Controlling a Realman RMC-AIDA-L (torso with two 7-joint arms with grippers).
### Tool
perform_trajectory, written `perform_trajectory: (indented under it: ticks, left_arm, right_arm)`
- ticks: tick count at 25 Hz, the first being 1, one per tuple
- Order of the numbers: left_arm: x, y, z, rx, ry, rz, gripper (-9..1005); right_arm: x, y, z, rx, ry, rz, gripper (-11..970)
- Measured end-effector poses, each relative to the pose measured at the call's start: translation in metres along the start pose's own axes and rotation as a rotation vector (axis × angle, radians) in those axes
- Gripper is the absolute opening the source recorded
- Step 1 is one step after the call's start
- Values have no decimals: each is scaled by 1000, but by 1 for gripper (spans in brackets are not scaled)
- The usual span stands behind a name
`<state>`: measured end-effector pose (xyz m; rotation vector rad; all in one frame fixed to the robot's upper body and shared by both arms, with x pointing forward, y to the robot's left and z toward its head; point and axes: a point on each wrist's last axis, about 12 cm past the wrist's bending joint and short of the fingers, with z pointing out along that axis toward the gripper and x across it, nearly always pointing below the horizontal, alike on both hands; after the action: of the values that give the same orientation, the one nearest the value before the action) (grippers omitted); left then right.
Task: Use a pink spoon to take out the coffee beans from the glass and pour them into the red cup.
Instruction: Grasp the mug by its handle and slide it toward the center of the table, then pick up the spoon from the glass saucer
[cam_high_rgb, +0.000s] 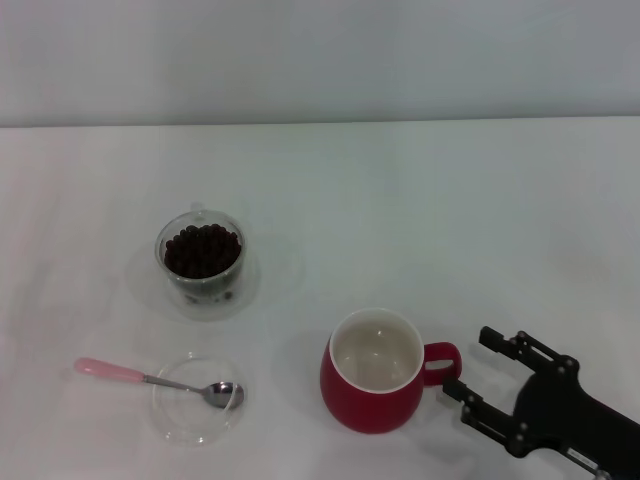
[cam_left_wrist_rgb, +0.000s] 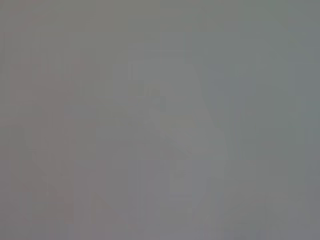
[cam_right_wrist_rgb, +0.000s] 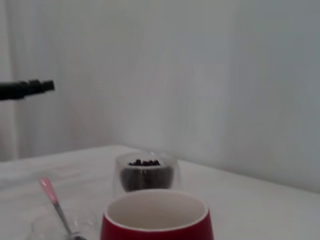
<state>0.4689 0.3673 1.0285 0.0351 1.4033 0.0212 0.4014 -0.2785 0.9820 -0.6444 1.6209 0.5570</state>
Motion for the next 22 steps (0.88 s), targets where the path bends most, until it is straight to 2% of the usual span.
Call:
perform_trajectory:
  ticks: [6,14,17,19,22]
  left_arm:
    - [0,-1,0,1,-5,-5,741]
    - [-3,-15,-13,32,-70,-85,740]
    - [-4,-20,-16,49,-90,-112,740]
    - [-8,-29,-25,75,-137,-178,741]
    - [-9,-33,-29,86,-154,-245,741]
  right_arm:
    - [-3,0,-19,10,-54,14,736]
    - [-29,-13,-58,48,-270,-10,736]
    - [-34,-23,-60,62,-287,-33,736]
    - [-37,-27,-58,56,-290,-44,736]
    - [-42,-36,-55,47,-298,-59,736]
